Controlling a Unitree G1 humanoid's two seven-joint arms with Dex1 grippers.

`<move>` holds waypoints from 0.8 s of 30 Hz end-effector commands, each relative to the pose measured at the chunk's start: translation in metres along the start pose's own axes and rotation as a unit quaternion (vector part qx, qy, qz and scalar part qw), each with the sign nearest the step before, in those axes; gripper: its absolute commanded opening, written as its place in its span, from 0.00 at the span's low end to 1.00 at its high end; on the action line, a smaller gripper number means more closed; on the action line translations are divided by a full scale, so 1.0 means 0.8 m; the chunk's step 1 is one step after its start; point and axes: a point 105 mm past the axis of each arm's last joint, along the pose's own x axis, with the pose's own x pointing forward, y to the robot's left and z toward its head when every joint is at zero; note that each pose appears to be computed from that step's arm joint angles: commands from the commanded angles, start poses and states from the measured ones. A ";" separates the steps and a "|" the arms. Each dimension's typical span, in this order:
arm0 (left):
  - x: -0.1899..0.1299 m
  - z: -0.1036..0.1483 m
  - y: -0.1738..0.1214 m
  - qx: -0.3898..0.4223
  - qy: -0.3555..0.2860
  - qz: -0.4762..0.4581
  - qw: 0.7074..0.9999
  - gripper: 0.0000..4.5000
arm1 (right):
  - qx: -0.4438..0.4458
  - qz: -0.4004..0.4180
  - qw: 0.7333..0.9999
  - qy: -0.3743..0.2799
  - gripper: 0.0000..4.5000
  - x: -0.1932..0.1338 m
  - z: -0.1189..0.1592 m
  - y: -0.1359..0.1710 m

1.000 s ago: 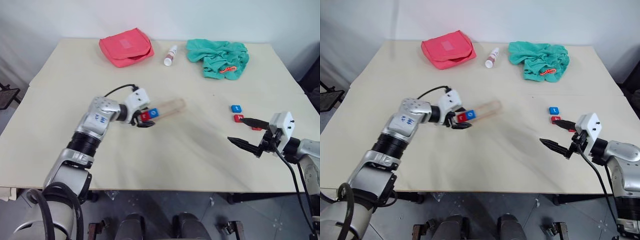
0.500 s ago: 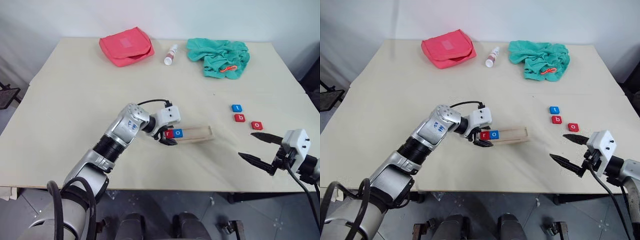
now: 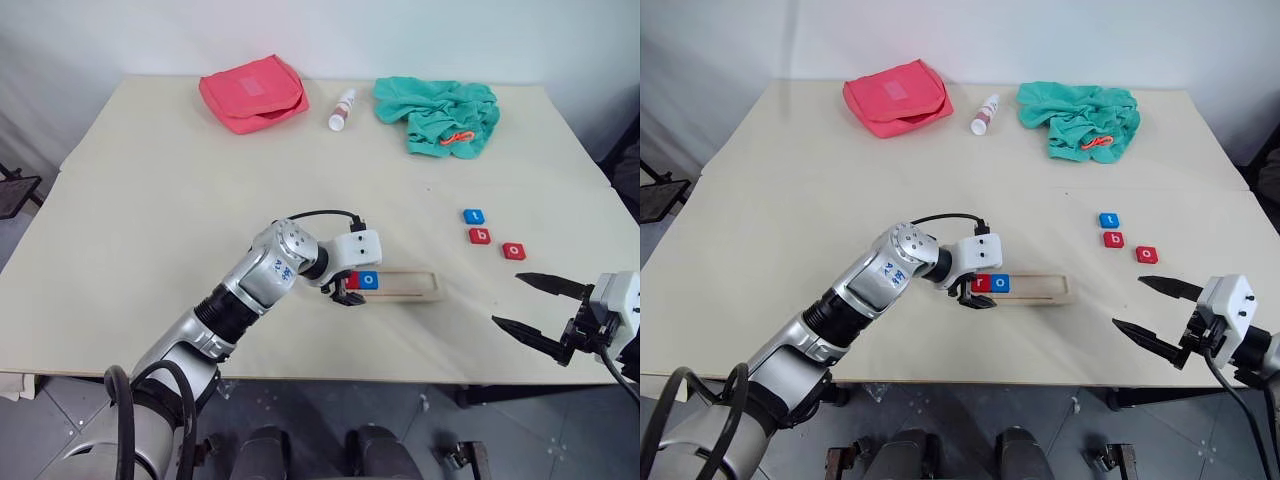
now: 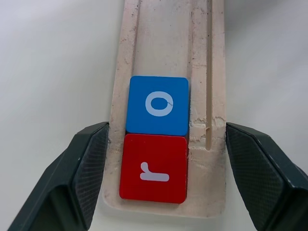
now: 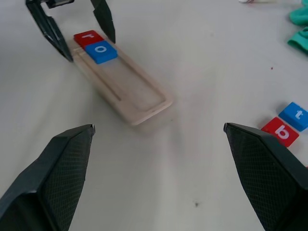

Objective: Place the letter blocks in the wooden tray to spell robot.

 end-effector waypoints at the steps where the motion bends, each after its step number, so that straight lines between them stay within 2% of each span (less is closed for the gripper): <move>1: -0.006 0.010 -0.004 0.014 -0.006 0.006 1.000 0.76 | -0.015 -0.007 1.000 -0.003 1.00 -0.002 0.005 -0.004; 7: -0.001 0.010 -0.006 -0.008 -0.007 0.016 1.000 0.76 | -0.013 -0.008 1.000 -0.003 1.00 0.004 0.004 -0.005; 8: -0.001 0.010 -0.007 -0.013 -0.008 0.016 1.000 0.92 | -0.013 -0.008 1.000 -0.003 1.00 0.004 0.004 -0.005; 9: 0.000 0.010 -0.008 -0.015 -0.008 0.013 1.000 0.98 | -0.013 -0.009 1.000 -0.003 1.00 0.004 0.004 -0.005; 10: 0.000 0.010 -0.009 -0.016 -0.008 0.010 1.000 1.00 | -0.014 -0.009 1.000 -0.002 1.00 0.005 0.004 -0.006; 14: -0.008 0.018 -0.002 -0.013 -0.031 0.025 0.999 1.00 | -0.015 -0.016 1.000 -0.002 1.00 0.004 0.006 -0.007; 19: -0.056 0.043 0.012 -0.007 -0.126 0.030 0.992 1.00 | -0.014 -0.045 0.999 0.003 1.00 -0.004 0.009 -0.013; 24: -0.090 0.050 0.029 -0.058 -0.193 0.038 0.979 1.00 | -0.004 -0.073 0.997 -0.003 1.00 -0.005 0.013 -0.019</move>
